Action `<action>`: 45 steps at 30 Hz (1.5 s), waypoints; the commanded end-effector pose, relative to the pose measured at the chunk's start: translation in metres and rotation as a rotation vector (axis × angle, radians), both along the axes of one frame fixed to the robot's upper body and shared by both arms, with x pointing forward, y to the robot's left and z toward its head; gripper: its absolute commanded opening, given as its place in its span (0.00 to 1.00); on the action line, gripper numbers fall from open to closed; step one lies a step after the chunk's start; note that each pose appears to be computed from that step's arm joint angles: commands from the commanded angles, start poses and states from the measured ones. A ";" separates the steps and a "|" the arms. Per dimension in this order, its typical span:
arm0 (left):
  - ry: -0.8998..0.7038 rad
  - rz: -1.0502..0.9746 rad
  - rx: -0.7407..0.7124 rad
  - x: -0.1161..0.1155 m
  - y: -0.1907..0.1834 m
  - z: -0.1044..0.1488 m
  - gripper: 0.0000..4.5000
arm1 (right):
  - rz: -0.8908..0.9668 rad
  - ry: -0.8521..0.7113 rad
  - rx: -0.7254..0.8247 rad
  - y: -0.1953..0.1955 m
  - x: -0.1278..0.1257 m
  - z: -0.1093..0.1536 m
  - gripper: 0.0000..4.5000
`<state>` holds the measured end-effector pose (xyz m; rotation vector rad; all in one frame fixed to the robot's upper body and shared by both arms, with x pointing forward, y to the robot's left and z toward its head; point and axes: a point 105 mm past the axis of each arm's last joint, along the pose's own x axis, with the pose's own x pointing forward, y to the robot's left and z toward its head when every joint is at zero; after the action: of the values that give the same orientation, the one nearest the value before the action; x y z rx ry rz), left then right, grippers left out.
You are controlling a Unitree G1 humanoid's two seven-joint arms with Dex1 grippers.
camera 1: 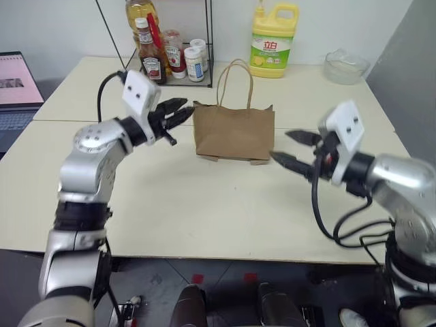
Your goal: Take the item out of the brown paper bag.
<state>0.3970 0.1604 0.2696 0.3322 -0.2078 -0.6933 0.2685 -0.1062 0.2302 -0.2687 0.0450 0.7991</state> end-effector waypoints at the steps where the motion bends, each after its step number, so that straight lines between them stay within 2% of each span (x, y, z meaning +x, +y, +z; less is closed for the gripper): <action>1: -0.083 0.063 0.046 0.028 0.000 0.026 0.01 | -0.030 -0.044 0.044 0.005 -0.018 0.004 0.67; 4: -0.092 0.187 0.066 0.057 0.006 0.036 0.00 | -0.071 -0.044 0.074 0.005 -0.020 0.003 0.67; 8: -0.047 0.294 0.065 0.075 0.010 0.032 0.00 | -0.082 -0.049 0.088 0.008 -0.019 0.004 0.67; 14: -0.025 0.363 0.176 0.083 0.011 0.017 0.00 | -0.085 -0.056 0.085 0.011 -0.019 0.005 0.67; 18: 0.006 0.333 0.219 0.083 0.004 0.008 0.00 | -0.084 -0.061 0.077 0.011 -0.020 0.006 0.67; 23: 0.083 0.168 0.272 0.076 -0.014 -0.008 0.00 | -0.065 -0.052 0.051 0.006 -0.024 0.004 0.67; 30: 0.188 0.017 0.308 0.064 -0.015 -0.030 0.00 | -0.022 -0.032 0.022 0.001 -0.032 0.002 0.67; 37: 0.284 -0.192 0.393 0.041 -0.010 -0.045 0.00 | 0.001 -0.015 -0.003 -0.002 -0.038 0.000 0.67; 45: 0.345 -0.416 0.505 0.009 -0.001 -0.048 0.00 | 0.031 0.013 -0.028 -0.004 -0.044 -0.004 0.67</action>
<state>0.4127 0.1608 0.2142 0.6343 0.2549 -1.1554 0.2344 -0.1153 0.2156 -0.2439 0.1379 0.8127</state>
